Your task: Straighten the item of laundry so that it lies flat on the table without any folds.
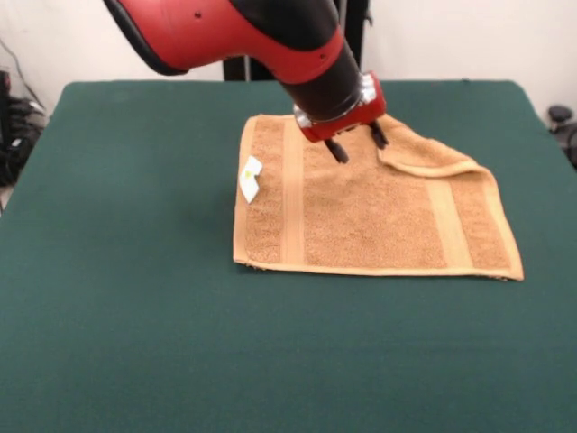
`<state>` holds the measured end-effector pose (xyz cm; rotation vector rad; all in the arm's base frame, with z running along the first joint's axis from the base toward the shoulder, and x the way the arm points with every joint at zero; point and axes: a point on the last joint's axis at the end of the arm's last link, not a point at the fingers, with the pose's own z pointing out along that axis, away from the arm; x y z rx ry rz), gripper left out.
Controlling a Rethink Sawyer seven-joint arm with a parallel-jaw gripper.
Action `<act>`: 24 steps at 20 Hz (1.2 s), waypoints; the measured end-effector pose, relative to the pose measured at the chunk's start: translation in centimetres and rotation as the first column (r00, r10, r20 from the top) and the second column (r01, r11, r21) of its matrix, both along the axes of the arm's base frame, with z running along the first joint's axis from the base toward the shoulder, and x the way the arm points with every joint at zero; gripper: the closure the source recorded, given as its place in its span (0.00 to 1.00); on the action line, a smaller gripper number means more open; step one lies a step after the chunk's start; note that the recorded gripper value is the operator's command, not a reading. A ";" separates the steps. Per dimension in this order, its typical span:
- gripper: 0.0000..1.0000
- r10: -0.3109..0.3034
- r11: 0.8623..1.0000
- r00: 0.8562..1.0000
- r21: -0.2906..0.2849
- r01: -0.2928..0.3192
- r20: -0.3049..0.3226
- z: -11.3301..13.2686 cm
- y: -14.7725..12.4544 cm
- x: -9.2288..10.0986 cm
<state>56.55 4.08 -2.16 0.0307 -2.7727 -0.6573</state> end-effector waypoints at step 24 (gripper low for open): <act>0.00 0.026 0.999 0.999 0.034 -0.025 -0.030 -2.5 3.2 -1.9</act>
